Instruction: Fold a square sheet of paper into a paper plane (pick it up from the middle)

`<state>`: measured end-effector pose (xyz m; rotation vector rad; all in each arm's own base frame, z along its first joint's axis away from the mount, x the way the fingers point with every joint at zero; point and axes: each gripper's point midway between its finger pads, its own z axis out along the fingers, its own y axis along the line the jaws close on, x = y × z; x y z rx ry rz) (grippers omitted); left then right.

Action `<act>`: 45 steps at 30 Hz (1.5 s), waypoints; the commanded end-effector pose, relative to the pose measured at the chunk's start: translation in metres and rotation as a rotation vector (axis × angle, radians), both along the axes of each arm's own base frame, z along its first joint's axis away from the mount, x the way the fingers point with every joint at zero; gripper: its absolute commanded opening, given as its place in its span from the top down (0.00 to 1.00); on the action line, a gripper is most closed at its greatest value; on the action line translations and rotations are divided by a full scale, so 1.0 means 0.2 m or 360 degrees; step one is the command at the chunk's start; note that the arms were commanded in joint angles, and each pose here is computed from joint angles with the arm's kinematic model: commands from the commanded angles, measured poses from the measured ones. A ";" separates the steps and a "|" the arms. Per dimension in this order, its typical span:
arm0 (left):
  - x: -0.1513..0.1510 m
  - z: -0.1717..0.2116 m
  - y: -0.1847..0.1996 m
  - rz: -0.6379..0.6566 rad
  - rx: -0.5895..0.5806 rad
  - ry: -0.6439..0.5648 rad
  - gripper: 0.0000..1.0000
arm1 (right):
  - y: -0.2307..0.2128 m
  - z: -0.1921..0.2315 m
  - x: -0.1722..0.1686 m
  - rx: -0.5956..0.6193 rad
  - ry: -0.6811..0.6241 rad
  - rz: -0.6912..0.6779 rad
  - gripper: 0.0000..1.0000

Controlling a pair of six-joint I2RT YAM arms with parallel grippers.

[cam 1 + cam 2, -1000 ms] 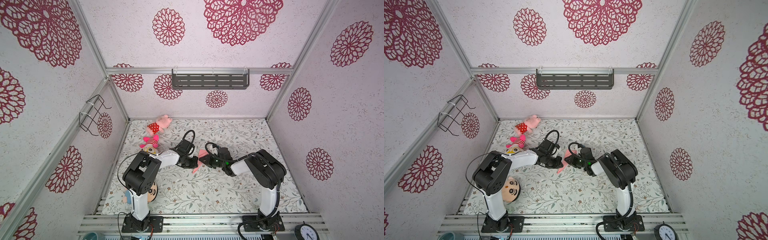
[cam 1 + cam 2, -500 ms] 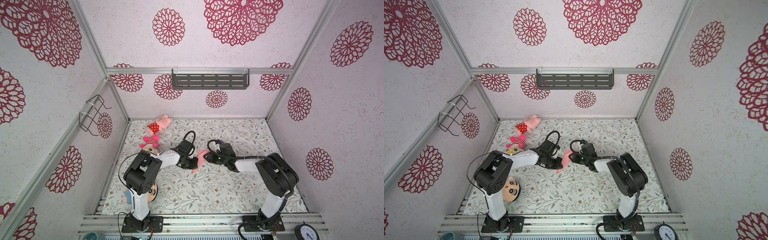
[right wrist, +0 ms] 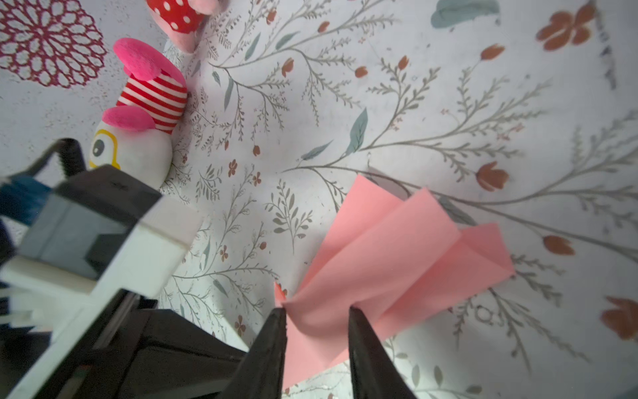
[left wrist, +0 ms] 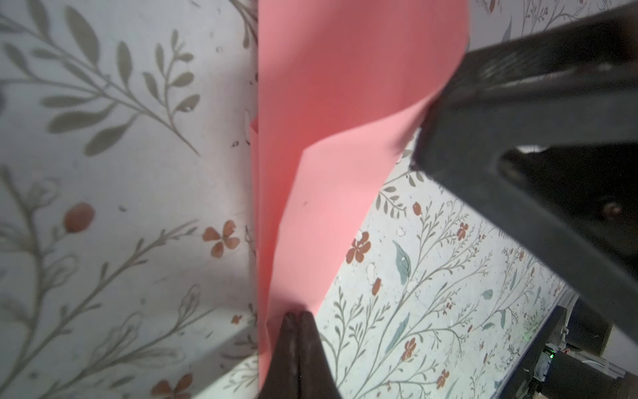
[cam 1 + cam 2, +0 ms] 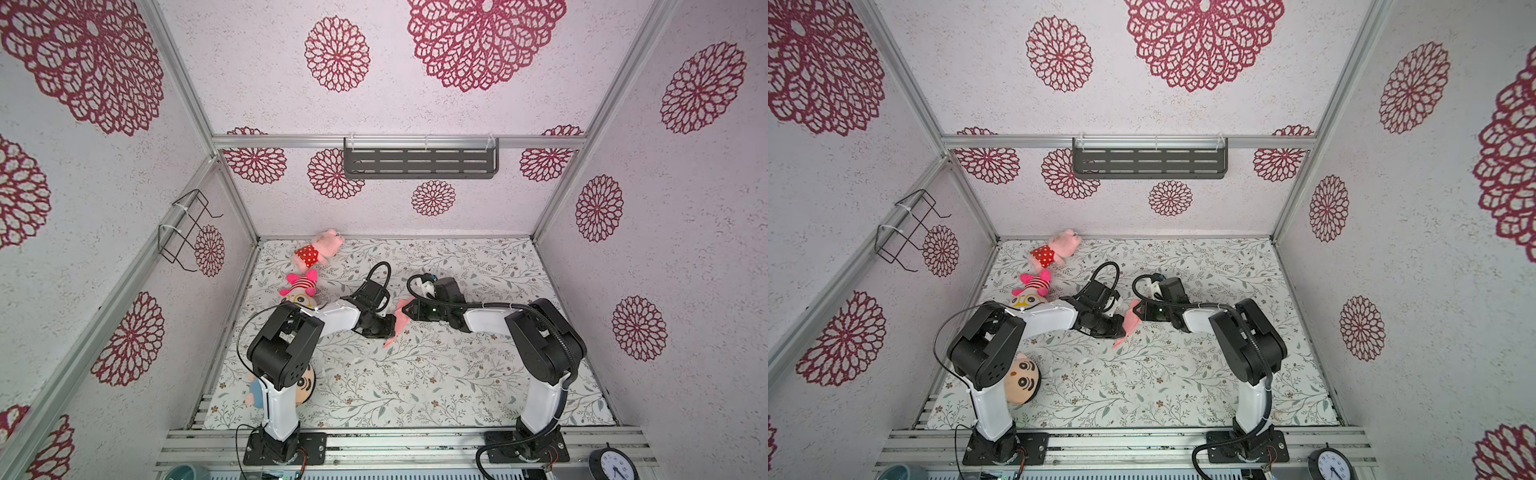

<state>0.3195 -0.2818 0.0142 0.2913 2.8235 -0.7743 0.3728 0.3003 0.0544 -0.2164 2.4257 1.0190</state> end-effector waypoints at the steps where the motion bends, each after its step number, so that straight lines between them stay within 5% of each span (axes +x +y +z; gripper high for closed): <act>1: 0.01 0.00 0.00 0.0006 0.0017 -0.0017 0.94 | 0.04 0.04 0.03 0.0047 -0.0033 0.0059 0.67; 21: 0.01 0.00 -0.02 0.0004 -0.0003 -0.0014 0.92 | -0.05 -0.21 0.04 -0.0294 0.0206 -0.0076 0.76; 29: 0.03 0.02 -0.02 0.0008 -0.0018 -0.0033 0.93 | -0.12 -0.34 -0.02 -0.0628 0.0291 -0.0120 0.74; 39: 0.17 0.22 -0.08 0.0128 -0.0398 -0.0171 0.86 | -0.16 -0.43 -0.11 -0.0893 0.0343 -0.0114 0.74; 45: 0.25 0.17 -0.04 0.0220 -0.0363 -0.0181 0.88 | -0.15 -0.45 -0.13 -0.0893 0.0347 -0.0107 0.73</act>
